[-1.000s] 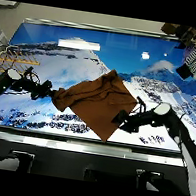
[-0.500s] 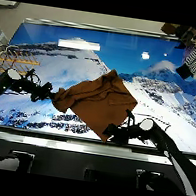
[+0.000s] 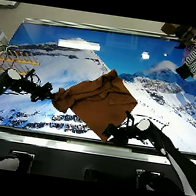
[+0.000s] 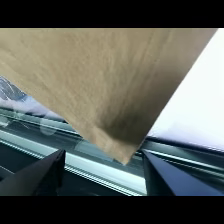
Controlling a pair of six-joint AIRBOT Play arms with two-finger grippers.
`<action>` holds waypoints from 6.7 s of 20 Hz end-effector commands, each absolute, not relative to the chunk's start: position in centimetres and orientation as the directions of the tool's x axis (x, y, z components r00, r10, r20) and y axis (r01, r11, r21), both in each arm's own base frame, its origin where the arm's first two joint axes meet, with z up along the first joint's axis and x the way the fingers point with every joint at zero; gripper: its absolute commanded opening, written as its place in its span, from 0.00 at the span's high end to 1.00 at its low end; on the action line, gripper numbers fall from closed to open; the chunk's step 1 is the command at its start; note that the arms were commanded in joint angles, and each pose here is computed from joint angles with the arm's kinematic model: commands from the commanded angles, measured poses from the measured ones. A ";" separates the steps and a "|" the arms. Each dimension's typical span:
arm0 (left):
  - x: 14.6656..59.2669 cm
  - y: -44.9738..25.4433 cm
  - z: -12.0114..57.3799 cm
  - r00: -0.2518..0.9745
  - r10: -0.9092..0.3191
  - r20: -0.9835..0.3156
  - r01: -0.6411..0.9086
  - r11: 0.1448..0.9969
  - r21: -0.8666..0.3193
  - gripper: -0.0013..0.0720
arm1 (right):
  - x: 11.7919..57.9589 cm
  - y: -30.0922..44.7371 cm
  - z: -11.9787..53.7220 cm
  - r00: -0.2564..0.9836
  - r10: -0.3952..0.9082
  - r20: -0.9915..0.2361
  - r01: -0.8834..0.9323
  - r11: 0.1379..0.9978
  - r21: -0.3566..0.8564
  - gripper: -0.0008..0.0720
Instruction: Fold the clothes and pants, and hang the long-sleeved shirts on hangers.
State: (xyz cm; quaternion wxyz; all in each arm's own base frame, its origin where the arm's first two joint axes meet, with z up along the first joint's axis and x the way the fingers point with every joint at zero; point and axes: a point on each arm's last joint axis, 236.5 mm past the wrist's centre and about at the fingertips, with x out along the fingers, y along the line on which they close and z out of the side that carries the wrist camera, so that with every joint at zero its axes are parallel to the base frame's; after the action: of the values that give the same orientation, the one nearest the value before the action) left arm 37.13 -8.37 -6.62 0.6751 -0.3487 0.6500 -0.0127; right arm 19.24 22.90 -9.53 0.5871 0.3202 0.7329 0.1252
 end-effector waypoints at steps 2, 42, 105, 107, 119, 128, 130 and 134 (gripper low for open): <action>37.1 -8.4 -6.6 0.154 -0.470 -0.869 -0.435 0.757 -0.487 0.95 | 20.3 22.6 -10.0 -0.063 0.604 -0.795 0.351 0.758 0.549 0.24; 32.8 2.5 45.7 0.982 -0.079 -0.173 -0.016 0.872 -0.489 0.96 | 29.2 11.2 42.5 0.862 0.407 -0.303 -0.182 0.806 0.563 0.95; 32.9 0.6 -4.5 0.256 -0.475 -0.842 -0.311 0.785 -0.537 0.35 | 23.9 10.4 -9.3 0.078 0.593 -0.802 0.239 0.770 0.592 0.95; 33.1 0.1 -5.2 0.282 -0.489 -0.825 -0.289 0.777 -0.560 0.35 | 24.2 10.9 -8.1 0.105 0.609 -0.787 0.226 0.756 0.615 0.95; 35.8 -2.6 -8.5 0.358 -0.551 -0.753 -0.276 0.708 -0.650 0.35 | 23.2 12.5 -4.7 0.113 0.671 -0.732 0.173 0.713 0.680 0.95; 38.2 -5.0 -5.9 0.404 -0.608 -0.683 -0.236 0.653 -0.720 0.95 | 26.0 15.4 0.4 0.226 0.791 -0.568 0.074 0.568 0.820 0.95; 39.6 -4.6 -1.9 0.450 -0.615 -0.647 -0.157 0.659 -0.736 0.96 | 28.6 15.5 5.0 0.318 0.801 -0.508 -0.038 0.546 0.837 0.95; 41.5 -4.7 12.5 0.597 -0.603 -0.529 0.071 0.697 -0.714 0.96 | 31.8 15.7 20.9 0.502 0.799 -0.331 -0.368 0.544 0.754 0.95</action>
State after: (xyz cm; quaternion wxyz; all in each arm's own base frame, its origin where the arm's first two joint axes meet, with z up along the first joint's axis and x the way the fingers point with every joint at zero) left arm 41.08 -4.28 3.48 0.7937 -0.3575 0.4623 -0.1689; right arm 30.62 15.10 10.33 0.7605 0.3447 0.4546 0.3102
